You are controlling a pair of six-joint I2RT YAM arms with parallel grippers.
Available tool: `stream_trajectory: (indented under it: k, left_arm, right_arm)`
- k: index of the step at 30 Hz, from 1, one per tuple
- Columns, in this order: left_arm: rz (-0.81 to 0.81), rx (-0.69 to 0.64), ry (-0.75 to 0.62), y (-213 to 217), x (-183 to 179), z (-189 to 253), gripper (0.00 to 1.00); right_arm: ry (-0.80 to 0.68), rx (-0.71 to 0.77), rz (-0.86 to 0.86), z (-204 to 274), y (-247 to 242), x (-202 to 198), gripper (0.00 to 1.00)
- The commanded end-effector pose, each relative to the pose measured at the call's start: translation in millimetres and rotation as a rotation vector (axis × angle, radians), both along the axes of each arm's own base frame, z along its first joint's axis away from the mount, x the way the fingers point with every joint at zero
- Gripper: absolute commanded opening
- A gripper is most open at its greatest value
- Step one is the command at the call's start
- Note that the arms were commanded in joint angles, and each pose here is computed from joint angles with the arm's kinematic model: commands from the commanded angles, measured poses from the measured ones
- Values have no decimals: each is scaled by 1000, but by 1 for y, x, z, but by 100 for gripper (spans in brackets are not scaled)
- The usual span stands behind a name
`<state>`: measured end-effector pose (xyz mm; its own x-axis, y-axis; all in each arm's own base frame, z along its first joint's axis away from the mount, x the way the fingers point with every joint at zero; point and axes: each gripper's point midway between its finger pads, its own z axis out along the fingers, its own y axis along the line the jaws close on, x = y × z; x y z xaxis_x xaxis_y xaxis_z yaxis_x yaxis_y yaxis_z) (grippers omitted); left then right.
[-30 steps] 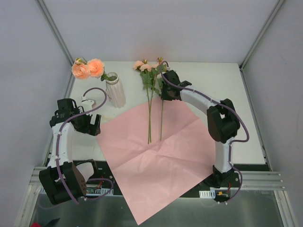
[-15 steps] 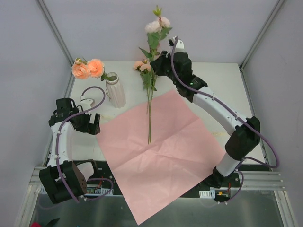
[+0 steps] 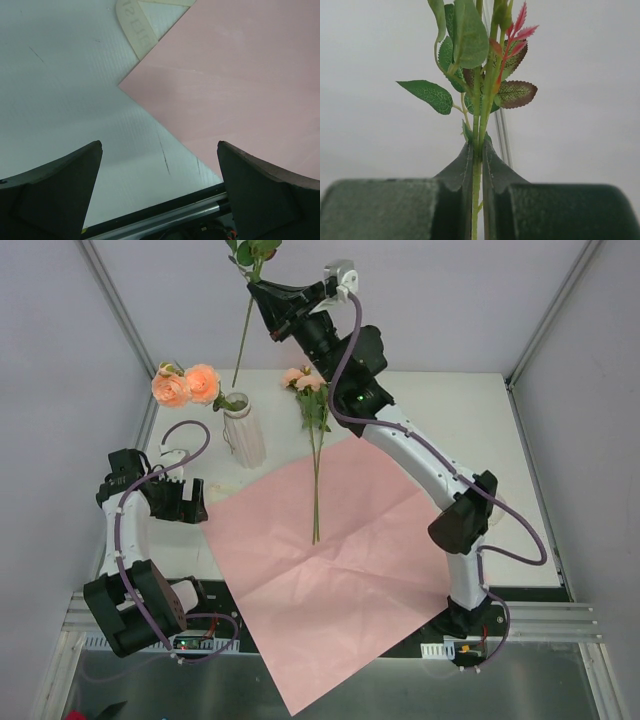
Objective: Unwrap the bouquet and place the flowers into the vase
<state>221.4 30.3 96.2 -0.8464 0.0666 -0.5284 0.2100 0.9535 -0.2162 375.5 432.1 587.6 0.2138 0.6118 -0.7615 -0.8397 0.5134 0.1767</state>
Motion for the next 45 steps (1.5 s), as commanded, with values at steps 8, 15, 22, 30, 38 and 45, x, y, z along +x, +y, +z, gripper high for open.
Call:
stream_trajectory:
  k: [8,15,22,30,38,45]
  left_arm:
    - [-40,-26,-25,-4,3,3,99]
    - [-40,-37,-21,-5,3,2,99]
    - [-22,-48,-26,-8,0,3,99]
    - [-34,64,-66,7,-2,12,99]
    - [-78,136,-82,19,6,17,99]
    - [-64,83,-97,12,10,17,99]
  right_arm:
    - [-92,-5,-61,-17,16,21,0]
    - [-66,-33,-72,-41,29,38,1]
    - [-9,-93,-68,-83,47,54,1]
    - [27,-177,-10,-119,81,49,1]
    - [120,-313,44,-170,95,26,44]
    - [175,-376,9,-183,65,11,80]
